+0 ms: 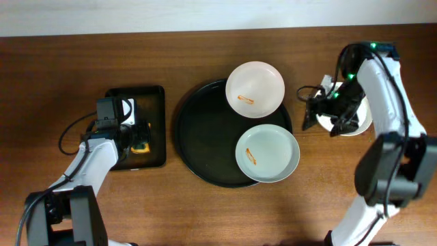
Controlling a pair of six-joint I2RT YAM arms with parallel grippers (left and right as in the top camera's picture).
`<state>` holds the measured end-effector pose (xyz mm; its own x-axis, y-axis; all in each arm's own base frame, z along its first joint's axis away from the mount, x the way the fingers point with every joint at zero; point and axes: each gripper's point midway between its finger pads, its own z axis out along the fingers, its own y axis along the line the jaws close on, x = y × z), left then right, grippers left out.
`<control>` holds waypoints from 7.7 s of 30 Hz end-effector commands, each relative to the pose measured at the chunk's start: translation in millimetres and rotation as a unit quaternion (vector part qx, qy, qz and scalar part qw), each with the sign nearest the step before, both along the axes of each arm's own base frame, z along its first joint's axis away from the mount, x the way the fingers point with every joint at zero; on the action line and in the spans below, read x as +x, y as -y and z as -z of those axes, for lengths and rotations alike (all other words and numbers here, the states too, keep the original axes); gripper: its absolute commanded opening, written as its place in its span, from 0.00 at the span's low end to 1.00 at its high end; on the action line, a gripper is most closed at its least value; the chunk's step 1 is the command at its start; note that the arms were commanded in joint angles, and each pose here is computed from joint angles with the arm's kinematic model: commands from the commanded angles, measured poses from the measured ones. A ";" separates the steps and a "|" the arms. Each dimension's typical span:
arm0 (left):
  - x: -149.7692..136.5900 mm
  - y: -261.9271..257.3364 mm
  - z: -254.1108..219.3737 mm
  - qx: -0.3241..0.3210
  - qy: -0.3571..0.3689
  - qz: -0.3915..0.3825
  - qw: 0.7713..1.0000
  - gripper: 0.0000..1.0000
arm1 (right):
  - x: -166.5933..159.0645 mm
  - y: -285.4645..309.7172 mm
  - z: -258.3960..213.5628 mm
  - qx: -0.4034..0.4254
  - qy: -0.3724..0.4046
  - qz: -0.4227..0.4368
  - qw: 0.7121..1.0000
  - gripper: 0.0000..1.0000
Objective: Clean dirty plates on tray and stack at the side
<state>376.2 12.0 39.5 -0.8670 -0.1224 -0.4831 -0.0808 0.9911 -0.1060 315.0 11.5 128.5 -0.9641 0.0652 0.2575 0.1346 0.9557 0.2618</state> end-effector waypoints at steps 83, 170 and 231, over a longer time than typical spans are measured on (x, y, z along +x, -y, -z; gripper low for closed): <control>-23.3 2.6 2.2 -0.004 -0.076 0.005 0.997 0.75 | 5.5 -56.4 32.2 -0.075 0.180 0.036 0.980 0.04; -20.0 19.5 -64.8 -0.057 0.010 0.000 0.998 0.00 | 36.3 -131.8 -102.2 -0.354 0.518 -0.099 0.773 0.04; -76.3 294.9 7.1 -0.183 -0.077 0.221 0.955 0.00 | -49.4 -92.2 80.3 -0.104 0.162 0.180 0.965 0.04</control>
